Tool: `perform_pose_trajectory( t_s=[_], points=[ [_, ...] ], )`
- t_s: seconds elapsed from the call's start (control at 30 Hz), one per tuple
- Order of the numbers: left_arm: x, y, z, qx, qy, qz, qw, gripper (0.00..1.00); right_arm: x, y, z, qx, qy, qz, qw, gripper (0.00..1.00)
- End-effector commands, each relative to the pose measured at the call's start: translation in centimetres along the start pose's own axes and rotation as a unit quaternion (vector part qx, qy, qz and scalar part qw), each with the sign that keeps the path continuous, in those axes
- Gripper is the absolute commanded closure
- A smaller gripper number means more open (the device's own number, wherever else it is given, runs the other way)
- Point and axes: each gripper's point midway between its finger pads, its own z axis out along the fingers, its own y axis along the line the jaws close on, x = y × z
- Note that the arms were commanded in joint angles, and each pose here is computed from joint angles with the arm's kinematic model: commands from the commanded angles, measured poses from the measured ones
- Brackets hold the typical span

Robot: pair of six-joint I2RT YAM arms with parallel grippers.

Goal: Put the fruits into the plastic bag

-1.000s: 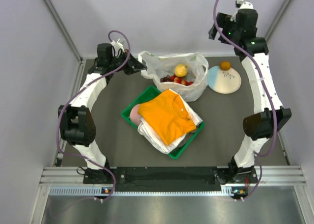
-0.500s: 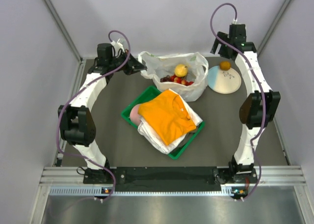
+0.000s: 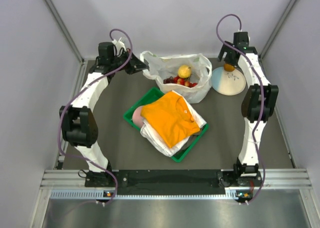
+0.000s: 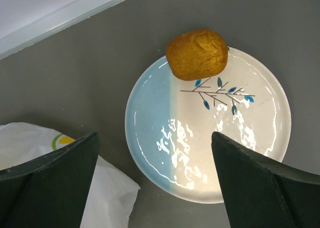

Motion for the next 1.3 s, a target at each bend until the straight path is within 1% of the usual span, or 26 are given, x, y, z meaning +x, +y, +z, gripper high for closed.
perform_pose_trajectory(
  t_s=[0.0, 0.13, 0.23, 0.4, 0.87, 1.27],
  points=[
    [-1.5, -0.4, 0.0, 0.008, -0.014, 0.021, 1.0, 1.0, -2.0, -1.4, 0.8, 0.001, -0.024, 0.019, 1.0, 0.08],
    [-1.8, -0.1, 0.3, 0.008, -0.013, 0.019, 1.0, 1.0, -1.7, -1.9, 2.4, -0.005, -0.023, 0.023, 0.999, 0.08],
    [-2.1, 0.0, 0.3, 0.009, -0.015, 0.022, 1.0, 1.0, -1.7, -2.6, 3.2, 0.012, -0.025, 0.014, 1.0, 0.07],
    [-2.2, 0.3, 0.3, 0.007, -0.016, 0.019, 1.0, 1.0, -0.6, -4.0, 5.0, 0.037, -0.006, 0.007, 0.999, 0.07],
    [-3.2, 1.5, 0.3, 0.007, -0.012, 0.012, 1.0, 1.0, 0.1, -4.7, 8.2, 0.043, -0.01, 0.008, 0.999, 0.04],
    [-3.9, 3.0, 0.4, -0.002, -0.013, -0.002, 1.0, 1.0, -0.9, -4.7, 10.2, 0.038, -0.042, 0.019, 0.998, 0.05]
  ],
)
